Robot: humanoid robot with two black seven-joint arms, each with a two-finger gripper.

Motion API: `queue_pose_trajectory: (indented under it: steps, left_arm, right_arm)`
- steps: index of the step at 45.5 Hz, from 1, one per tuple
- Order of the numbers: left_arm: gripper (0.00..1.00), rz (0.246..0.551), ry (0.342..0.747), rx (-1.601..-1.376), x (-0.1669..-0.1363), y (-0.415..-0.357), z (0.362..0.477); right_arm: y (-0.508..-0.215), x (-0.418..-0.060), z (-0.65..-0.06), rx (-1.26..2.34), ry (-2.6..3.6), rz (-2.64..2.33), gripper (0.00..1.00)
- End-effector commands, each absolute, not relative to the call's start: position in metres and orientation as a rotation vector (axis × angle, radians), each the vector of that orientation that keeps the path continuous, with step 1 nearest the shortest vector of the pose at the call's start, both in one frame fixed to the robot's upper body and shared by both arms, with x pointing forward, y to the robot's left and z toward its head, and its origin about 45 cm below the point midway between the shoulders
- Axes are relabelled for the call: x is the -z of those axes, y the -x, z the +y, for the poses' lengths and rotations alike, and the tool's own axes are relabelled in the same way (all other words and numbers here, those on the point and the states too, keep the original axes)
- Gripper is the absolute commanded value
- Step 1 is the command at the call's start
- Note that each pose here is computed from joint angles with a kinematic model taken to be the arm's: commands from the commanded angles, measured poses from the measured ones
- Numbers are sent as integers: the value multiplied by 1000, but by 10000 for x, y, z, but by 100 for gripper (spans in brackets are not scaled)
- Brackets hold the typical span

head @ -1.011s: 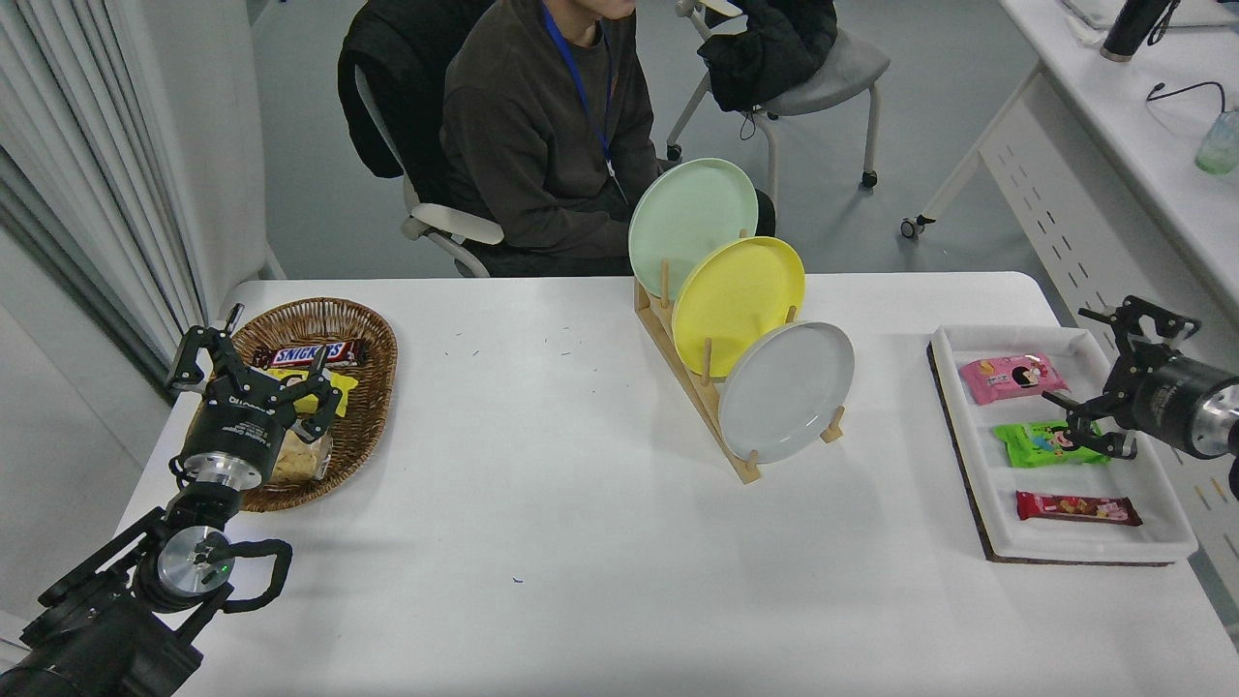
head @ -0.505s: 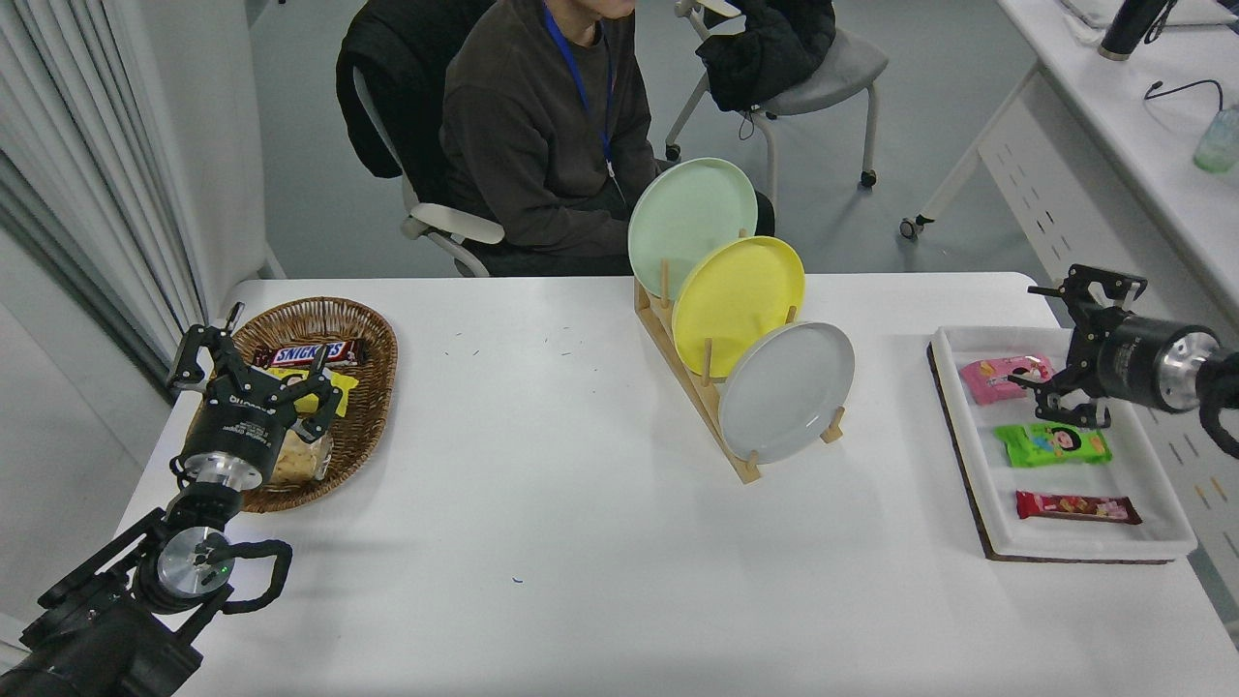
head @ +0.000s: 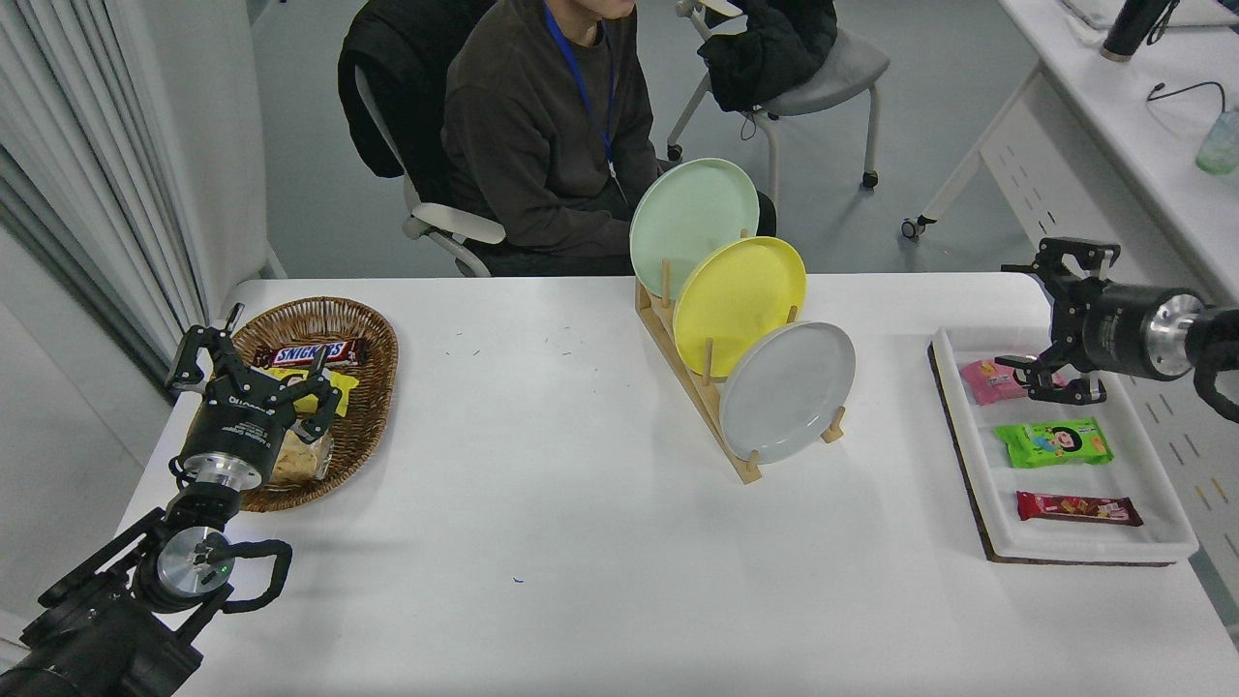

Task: Place the plate on the table

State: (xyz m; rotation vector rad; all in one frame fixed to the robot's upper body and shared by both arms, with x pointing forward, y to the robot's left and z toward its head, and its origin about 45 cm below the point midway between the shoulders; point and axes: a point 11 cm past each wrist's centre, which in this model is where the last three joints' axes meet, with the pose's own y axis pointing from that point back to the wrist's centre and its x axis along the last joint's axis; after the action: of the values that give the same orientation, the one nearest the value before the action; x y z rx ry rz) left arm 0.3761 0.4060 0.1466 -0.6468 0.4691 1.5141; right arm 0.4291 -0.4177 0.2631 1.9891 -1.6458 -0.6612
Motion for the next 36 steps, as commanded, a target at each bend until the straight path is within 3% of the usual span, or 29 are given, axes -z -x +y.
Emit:
queue_pose_trajectory:
  steps: [1, 22, 36]
  left_arm:
    - [98, 470, 646, -1514, -1464, -3761, 4059]
    - [98, 469, 647, -1514, -1466, -3761, 4060]
    - [98, 469, 647, -1514, -1466, -3761, 4060]
  right_arm:
    - [-4342, -2731, -4118, 601, -1985, -1602, 99]
    - [-4318, -2571, -3840, 605, -2000, -1490, 99]
    - [-4383, -2715, -3613, 586, -2107, -1390, 99]
